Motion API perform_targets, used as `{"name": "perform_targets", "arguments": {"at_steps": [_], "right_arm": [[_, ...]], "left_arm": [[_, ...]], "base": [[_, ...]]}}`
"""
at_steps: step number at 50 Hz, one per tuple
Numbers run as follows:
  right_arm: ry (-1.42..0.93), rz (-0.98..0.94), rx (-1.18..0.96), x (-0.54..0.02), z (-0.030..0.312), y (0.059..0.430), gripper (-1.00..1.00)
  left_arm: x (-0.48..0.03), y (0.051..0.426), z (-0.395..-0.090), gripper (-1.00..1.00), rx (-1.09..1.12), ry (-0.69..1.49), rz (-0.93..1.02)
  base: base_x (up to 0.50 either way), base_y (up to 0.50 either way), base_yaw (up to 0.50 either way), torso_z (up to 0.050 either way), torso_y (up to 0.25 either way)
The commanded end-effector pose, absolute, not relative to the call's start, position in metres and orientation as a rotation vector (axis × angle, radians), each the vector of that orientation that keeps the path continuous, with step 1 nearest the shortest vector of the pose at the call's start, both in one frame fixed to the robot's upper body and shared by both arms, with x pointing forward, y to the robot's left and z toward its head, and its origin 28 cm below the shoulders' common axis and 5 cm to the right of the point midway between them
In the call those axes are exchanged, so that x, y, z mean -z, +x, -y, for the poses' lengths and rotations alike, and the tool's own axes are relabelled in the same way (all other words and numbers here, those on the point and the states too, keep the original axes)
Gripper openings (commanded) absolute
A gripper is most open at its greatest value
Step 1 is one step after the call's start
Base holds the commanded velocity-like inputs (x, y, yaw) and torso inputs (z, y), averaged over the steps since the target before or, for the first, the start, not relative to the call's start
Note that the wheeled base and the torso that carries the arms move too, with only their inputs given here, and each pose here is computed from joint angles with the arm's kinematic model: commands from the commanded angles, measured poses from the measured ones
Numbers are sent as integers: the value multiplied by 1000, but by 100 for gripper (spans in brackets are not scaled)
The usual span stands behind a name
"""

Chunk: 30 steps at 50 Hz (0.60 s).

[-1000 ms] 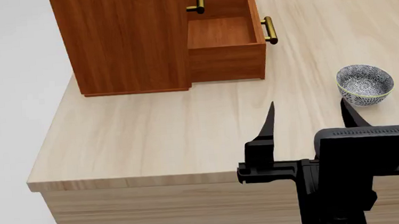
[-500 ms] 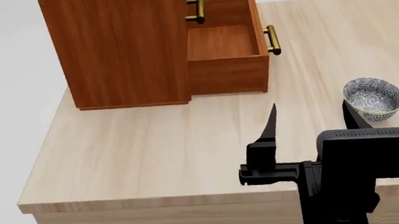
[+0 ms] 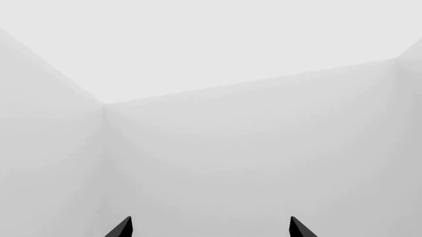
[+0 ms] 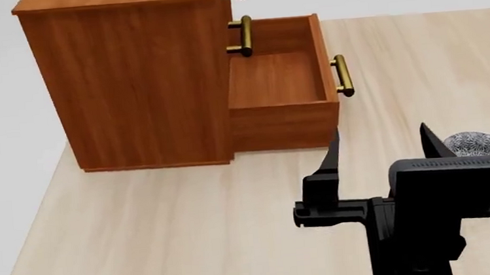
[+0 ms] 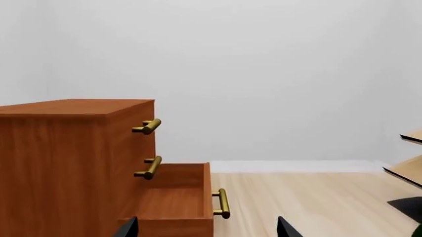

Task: Put the bowl in the bottom drawer of the cabinet.

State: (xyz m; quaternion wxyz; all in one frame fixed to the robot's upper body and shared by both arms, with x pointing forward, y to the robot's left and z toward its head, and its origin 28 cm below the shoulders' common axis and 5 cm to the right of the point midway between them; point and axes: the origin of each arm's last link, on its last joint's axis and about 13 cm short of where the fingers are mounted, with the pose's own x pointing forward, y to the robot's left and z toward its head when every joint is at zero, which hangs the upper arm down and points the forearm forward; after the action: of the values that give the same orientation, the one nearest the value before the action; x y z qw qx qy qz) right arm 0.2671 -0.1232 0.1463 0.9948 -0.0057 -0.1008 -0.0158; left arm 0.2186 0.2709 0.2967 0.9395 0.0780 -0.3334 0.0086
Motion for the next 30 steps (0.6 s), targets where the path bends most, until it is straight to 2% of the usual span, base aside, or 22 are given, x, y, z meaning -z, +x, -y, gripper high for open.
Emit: {"name": "perform_targets", "arguments": {"at_steps": [1, 30], "right_arm": [[-12, 202, 29, -147, 123, 266, 100], [-13, 201, 31, -148, 123, 265, 100]], "left_arm": [[-296, 219, -271, 100, -17, 158, 680], [-296, 219, -272, 100, -15, 149, 682]], "base": [[355, 0, 0, 0, 0], [377, 0, 0, 0, 1]]}}
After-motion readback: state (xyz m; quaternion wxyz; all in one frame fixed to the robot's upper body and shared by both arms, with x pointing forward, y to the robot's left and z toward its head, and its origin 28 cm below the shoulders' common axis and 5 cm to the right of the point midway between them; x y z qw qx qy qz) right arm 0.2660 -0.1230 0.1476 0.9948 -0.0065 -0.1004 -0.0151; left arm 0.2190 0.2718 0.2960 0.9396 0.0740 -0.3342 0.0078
